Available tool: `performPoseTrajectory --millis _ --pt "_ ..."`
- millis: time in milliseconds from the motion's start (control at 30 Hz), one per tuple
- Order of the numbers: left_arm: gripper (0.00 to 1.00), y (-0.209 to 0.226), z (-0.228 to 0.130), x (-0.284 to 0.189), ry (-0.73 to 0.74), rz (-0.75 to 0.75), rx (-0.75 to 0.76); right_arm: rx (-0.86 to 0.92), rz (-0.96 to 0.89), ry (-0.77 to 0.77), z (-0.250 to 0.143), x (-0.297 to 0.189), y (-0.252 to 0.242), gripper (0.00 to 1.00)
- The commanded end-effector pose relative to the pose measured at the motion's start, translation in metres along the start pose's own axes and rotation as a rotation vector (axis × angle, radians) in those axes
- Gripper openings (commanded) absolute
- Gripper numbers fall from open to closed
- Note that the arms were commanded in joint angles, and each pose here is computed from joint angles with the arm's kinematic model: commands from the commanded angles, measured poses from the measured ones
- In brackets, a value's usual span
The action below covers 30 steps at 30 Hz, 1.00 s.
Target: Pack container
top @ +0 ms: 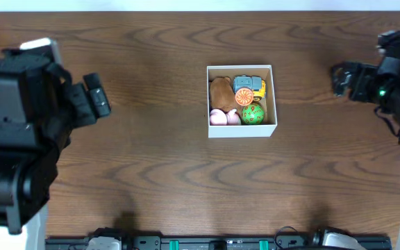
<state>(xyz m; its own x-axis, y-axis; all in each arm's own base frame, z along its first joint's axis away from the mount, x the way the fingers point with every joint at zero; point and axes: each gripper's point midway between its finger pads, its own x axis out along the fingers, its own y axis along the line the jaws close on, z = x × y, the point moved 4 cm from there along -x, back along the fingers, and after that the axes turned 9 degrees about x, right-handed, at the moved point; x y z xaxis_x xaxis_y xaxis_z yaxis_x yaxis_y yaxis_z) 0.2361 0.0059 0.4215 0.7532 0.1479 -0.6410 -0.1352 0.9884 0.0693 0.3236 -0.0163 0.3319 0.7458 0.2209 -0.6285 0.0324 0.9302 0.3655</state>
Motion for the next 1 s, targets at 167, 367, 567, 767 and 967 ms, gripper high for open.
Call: performPoseTrajectory --millis 167,367,567,767,967 --pt "0.98 0.005 -0.001 -0.003 0.001 0.023 -0.019 -0.386 0.249 -0.220 -0.010 -0.088 0.088 0.99" --pt "0.98 0.005 -0.001 -0.001 0.006 0.024 -0.018 -0.465 0.347 -0.356 -0.016 -0.136 0.113 0.99" --pt "0.98 0.005 -0.001 -0.001 0.006 0.024 -0.018 -0.503 0.465 -0.371 -0.033 -0.161 0.128 0.99" --pt "0.98 0.005 -0.001 -0.001 0.006 0.023 -0.018 -0.483 0.519 -0.287 -0.050 -0.161 0.129 0.99" --pt "0.98 0.005 -0.001 -0.001 0.006 0.024 -0.018 -0.542 0.504 -0.306 -0.050 -0.161 0.129 0.99"
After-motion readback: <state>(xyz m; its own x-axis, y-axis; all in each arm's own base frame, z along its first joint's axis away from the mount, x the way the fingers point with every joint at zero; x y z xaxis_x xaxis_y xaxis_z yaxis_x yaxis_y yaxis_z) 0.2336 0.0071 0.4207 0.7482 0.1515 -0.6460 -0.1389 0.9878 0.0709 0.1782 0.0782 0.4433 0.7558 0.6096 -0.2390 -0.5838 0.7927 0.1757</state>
